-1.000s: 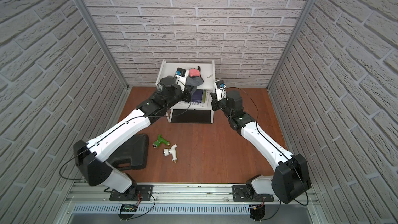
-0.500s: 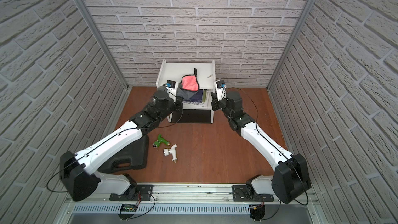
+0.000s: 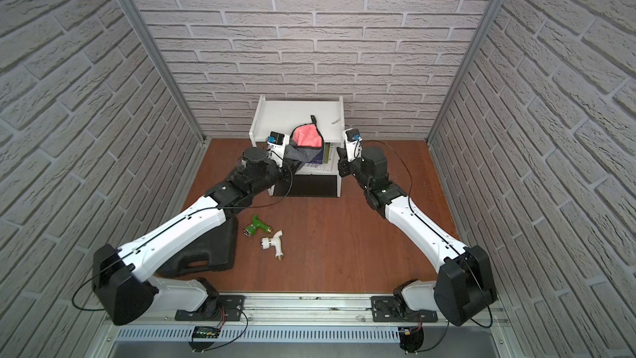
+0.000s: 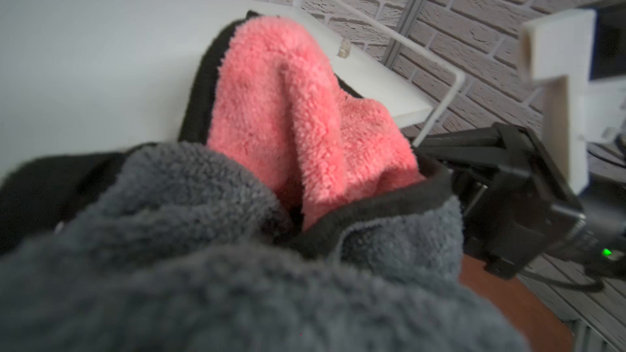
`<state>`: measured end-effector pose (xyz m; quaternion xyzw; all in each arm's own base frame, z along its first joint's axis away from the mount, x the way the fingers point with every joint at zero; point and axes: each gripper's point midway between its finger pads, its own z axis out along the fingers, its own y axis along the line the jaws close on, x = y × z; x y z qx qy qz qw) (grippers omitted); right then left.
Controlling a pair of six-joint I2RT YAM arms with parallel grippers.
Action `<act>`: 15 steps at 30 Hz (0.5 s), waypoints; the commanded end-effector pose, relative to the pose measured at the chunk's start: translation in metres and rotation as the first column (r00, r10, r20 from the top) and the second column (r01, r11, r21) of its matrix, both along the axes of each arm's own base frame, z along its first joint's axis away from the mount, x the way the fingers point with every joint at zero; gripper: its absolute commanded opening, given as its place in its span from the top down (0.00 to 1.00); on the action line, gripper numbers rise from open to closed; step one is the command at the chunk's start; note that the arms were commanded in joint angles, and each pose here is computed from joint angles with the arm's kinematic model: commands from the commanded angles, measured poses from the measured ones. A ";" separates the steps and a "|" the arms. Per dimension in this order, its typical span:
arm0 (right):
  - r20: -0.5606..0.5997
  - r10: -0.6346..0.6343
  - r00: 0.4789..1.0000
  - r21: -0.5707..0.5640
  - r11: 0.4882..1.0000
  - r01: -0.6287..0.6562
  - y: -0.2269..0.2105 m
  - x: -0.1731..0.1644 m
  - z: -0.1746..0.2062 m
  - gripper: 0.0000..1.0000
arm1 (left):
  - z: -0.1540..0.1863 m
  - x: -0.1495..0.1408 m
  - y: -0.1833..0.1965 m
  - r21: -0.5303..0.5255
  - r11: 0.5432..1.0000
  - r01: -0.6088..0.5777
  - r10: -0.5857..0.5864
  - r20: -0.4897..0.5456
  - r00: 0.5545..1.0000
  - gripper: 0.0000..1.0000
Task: Wipe the bookshelf clean with a cloth
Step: Wipe the dust from the shelf, then place the cleaning item at the center of the board.
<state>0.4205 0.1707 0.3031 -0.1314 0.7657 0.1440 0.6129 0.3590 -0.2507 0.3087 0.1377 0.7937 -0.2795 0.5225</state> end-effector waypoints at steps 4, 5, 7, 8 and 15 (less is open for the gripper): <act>-0.020 0.078 0.997 0.060 0.995 -0.076 0.014 -0.003 -0.011 0.94 | -0.024 -0.069 -0.015 -0.061 0.968 0.243 -0.248 -0.091 0.964 1.00; -0.008 0.109 0.994 0.060 0.992 -0.109 0.018 -0.006 -0.008 0.91 | -0.042 -0.072 -0.012 -0.033 0.974 0.224 -0.227 -0.142 0.964 1.00; 0.007 0.159 0.987 0.055 0.986 -0.159 0.024 -0.013 -0.002 0.81 | -0.077 -0.079 -0.002 0.035 0.985 0.169 -0.156 -0.242 0.958 1.00; 0.015 0.177 0.984 0.052 0.983 -0.177 0.025 -0.017 0.001 0.73 | -0.090 -0.083 0.001 0.056 0.986 0.158 -0.137 -0.277 0.951 1.00; 0.079 0.108 0.991 0.048 0.993 -0.112 -0.002 -0.052 0.027 0.20 | -0.121 -0.109 -0.039 0.046 0.946 0.321 -0.286 -0.351 0.892 1.00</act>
